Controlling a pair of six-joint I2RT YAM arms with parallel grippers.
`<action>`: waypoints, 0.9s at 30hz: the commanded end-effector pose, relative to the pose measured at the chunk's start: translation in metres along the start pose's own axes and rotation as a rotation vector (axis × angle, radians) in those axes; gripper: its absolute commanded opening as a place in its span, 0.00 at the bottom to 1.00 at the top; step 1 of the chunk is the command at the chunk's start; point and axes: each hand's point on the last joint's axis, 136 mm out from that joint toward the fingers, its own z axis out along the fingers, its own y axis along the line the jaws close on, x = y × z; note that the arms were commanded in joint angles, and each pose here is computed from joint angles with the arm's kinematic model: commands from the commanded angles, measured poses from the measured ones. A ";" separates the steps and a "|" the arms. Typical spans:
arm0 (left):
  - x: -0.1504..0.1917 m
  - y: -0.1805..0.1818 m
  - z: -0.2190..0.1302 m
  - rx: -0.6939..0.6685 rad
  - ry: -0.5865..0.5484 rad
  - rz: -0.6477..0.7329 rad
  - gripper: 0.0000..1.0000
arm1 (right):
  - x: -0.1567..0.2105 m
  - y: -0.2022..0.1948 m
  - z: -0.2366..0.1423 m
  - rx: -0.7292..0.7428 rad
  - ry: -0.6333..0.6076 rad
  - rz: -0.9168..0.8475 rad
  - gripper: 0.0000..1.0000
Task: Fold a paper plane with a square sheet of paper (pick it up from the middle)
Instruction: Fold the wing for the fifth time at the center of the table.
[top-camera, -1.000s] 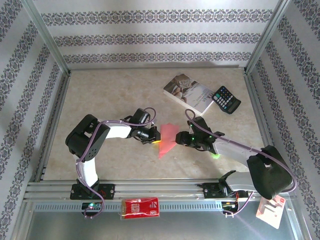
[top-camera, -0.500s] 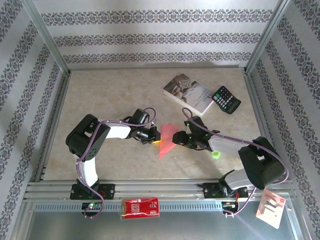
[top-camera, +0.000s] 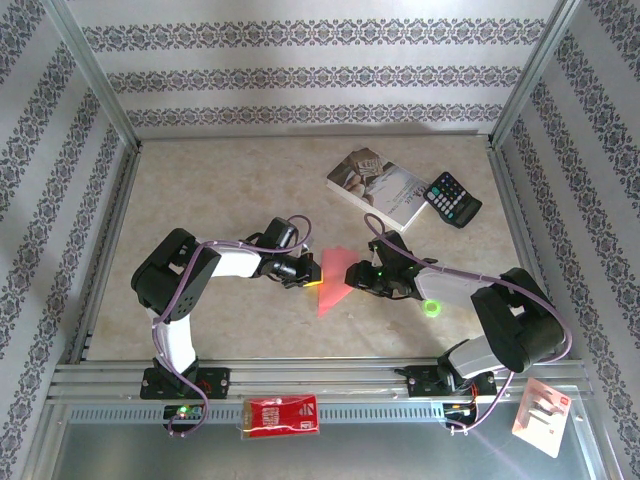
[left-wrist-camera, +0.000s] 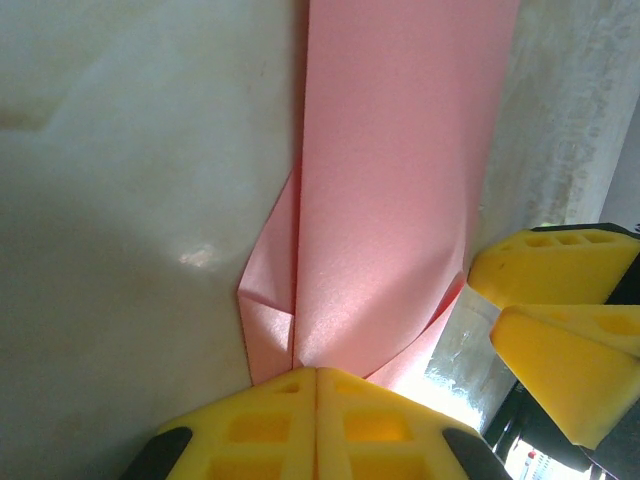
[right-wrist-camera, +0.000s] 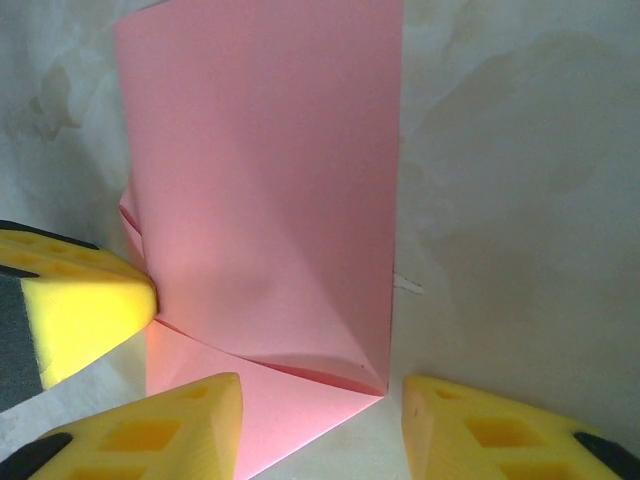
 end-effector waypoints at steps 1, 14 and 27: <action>0.014 0.040 0.008 -0.108 0.032 -0.037 0.06 | -0.009 0.032 0.004 -0.120 0.002 -0.032 0.45; 0.016 0.042 0.006 -0.118 0.038 -0.035 0.06 | -0.016 0.034 0.002 -0.140 -0.016 -0.021 0.43; 0.016 0.041 0.004 -0.121 0.034 -0.033 0.06 | -0.022 0.041 -0.014 -0.216 -0.100 -0.054 0.54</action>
